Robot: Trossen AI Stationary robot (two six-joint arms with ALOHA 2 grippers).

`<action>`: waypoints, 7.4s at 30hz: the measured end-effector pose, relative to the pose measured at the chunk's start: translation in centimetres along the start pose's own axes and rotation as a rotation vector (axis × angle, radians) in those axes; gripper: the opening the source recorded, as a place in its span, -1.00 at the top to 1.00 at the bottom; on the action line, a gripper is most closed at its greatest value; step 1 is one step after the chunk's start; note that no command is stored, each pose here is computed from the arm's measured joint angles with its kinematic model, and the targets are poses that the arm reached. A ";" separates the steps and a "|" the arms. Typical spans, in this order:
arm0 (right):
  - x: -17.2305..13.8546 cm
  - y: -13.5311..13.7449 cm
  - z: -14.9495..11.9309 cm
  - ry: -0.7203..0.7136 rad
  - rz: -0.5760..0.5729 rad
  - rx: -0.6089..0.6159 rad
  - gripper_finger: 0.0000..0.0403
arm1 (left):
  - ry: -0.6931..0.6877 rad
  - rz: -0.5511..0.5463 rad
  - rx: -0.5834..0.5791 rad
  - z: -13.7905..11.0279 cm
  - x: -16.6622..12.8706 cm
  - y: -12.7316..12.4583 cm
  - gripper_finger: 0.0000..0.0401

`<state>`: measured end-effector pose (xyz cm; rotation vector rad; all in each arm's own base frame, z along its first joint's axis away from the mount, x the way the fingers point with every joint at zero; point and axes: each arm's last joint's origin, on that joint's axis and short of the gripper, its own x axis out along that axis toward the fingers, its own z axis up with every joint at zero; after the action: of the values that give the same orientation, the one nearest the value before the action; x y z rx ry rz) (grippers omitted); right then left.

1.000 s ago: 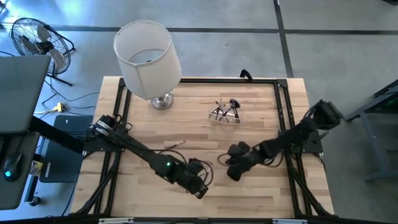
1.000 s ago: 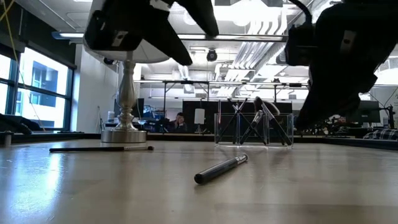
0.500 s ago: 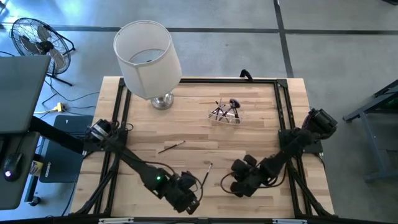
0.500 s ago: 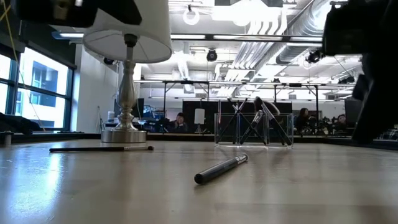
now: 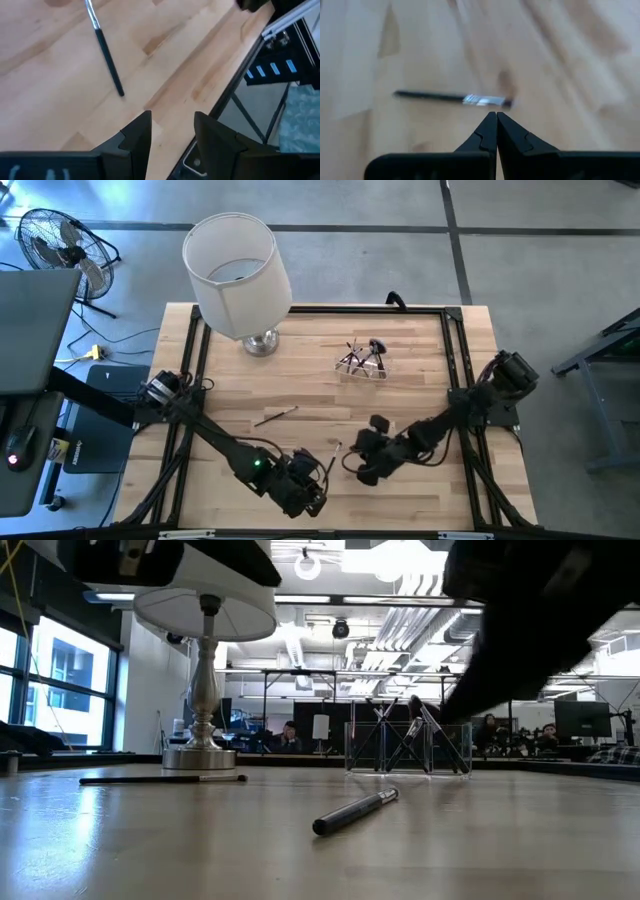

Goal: Pick & Place Makeup Supplies
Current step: Put the makeup brush into the transparent organizer

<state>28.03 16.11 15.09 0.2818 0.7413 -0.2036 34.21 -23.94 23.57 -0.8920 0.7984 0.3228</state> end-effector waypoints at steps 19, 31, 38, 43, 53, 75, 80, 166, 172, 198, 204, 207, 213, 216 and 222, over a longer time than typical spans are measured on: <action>3.0 -4.4 -3.0 -0.287 0.152 0.057 1.00 | -0.006 0.000 -0.029 0.5 0.1 0.1 0.27; 4.3 -4.8 -2.4 -0.292 0.211 0.010 1.00 | -0.009 0.009 -0.023 0.5 0.1 0.1 0.27; 5.0 -4.9 -2.9 -0.257 0.180 -0.006 1.00 | -0.012 0.007 -0.027 0.5 0.1 0.1 0.27; 5.2 -5.2 -3.0 -0.219 0.192 -0.023 1.00 | -0.013 0.007 -0.027 0.5 0.1 0.1 0.27; 5.3 -5.3 -2.8 -0.217 0.200 -0.065 1.00 | -0.043 0.012 -0.027 0.6 0.2 0.1 0.27; 8.1 -4.1 -3.0 -0.150 0.159 -0.065 1.00 | -0.062 -0.015 -0.044 0.7 0.2 -0.2 0.27; 8.1 -4.2 -3.1 -0.152 0.154 -0.062 1.00 | -0.013 0.007 -0.085 1.7 2.0 0.4 0.27; 8.1 -3.9 -2.7 -0.149 0.263 -0.026 1.00 | 0.214 0.177 -0.080 4.0 9.5 5.0 0.81; 8.1 -3.9 -2.7 -0.145 0.278 -0.025 1.00 | 0.225 0.153 -0.061 4.0 9.5 4.8 0.89; -3.9 -6.8 -5.3 0.176 0.167 -0.062 1.00 | -0.405 0.136 -0.023 -2.0 5.8 2.1 0.96; -6.2 -7.4 -7.3 0.034 0.330 0.135 0.99 | -0.658 0.153 -0.049 -5.3 2.2 2.7 0.96; -6.7 -7.3 -6.9 -0.094 0.383 0.208 0.99 | -0.737 0.117 -0.085 -6.3 1.8 4.0 0.96; -7.2 -6.0 -4.7 -0.241 0.383 0.230 1.00 | -0.754 0.004 -0.190 -7.7 3.2 6.8 0.96; -7.4 -5.5 -3.5 -0.280 0.385 0.220 0.99 | -0.715 -0.068 -0.210 -7.5 4.1 7.2 0.96; -7.3 -5.4 -1.8 -0.333 0.361 0.205 0.99 | -0.546 -0.368 -0.017 -3.9 5.8 7.1 0.96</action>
<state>20.12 12.16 17.87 0.5558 0.3301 0.0186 32.26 -23.11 13.79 -0.8901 0.1224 0.2309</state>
